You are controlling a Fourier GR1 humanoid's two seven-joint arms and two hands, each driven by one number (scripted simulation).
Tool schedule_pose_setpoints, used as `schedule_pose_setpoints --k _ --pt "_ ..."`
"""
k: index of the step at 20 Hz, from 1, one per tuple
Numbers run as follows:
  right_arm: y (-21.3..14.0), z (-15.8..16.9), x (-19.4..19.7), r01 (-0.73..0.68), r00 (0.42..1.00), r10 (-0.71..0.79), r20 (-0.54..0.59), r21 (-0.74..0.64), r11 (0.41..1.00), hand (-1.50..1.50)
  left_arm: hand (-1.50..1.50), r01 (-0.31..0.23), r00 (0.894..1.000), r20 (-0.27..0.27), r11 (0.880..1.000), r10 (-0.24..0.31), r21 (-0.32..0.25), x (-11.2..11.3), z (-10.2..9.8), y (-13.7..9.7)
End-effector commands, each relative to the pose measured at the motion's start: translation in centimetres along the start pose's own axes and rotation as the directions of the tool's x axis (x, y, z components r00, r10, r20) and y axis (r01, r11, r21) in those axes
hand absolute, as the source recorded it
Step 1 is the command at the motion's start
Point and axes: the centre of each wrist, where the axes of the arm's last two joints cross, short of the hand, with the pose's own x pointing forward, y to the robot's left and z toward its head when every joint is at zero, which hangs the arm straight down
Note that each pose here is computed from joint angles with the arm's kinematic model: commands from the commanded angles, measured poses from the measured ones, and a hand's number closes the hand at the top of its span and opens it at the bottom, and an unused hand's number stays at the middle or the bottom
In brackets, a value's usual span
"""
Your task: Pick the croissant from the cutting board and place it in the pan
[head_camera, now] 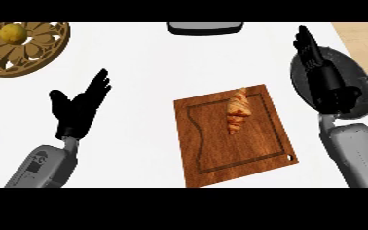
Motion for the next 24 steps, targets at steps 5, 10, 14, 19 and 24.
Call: schedule_pose_setpoints --k 5,10,14,19,24 --pt "1.0 0.5 -3.5 0.01 0.934 0.132 -0.331 0.395 0.918 1.5 0.0 0.055 0.97 0.226 0.99 -0.083 0.128 4.5 -1.5 1.2" --pt "0.1 2.9 -3.1 -0.387 0.893 0.431 -0.127 0.27 0.882 -1.5 0.0 0.038 0.975 0.208 0.979 -0.08 0.201 4.3 -0.4 2.9" --pt "-2.4 3.2 1.0 -0.557 0.815 0.579 -0.035 0.229 0.798 -1.5 0.0 0.044 0.975 0.206 0.982 -0.082 0.182 3.5 1.5 3.1" --pt "-4.5 0.3 9.1 -0.639 0.712 0.702 -0.04 0.377 0.67 -1.5 0.0 0.03 0.978 0.196 0.981 -0.069 0.194 4.1 0.6 1.8" --pt "-3.0 -1.4 14.2 -0.707 0.534 0.844 -0.035 0.528 0.47 -1.5 0.0 0.027 0.976 0.207 0.981 -0.067 0.19 3.3 -0.1 2.3"
